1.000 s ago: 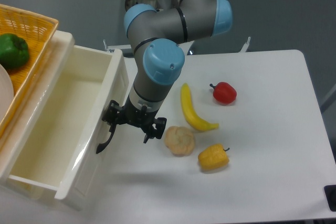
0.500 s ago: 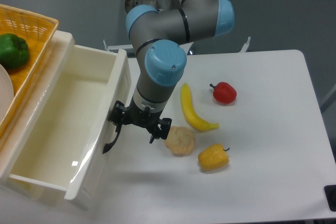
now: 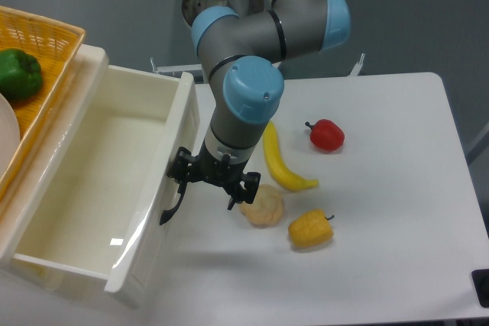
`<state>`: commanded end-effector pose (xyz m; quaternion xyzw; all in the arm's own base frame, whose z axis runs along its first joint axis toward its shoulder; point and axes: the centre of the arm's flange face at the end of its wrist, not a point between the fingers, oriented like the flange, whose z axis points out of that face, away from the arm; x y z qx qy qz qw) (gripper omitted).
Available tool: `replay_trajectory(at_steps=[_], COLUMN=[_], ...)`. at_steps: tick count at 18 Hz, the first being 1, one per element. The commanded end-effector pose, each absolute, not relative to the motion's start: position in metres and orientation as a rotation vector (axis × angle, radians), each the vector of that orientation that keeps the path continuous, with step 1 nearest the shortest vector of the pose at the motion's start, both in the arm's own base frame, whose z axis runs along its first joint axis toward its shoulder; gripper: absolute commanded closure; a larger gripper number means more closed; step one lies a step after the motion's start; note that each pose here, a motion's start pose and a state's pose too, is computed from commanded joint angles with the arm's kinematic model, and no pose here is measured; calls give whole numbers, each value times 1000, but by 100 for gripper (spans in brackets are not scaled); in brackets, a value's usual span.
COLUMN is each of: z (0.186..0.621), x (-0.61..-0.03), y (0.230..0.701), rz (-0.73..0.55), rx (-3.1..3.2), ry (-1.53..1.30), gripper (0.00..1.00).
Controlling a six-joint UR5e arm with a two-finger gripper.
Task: Slide open the top white drawer
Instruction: 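Pull the gripper away from the cabinet, sliding the upper drawer out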
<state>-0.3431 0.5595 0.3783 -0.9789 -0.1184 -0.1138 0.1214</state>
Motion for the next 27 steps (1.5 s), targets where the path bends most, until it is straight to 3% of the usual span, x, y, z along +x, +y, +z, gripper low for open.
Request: replay_trajectory(at_steps=[27], z=[376], x=[-364], y=[552], rz=[-326], rx=[-2843], ry=[-389], gripper=[0])
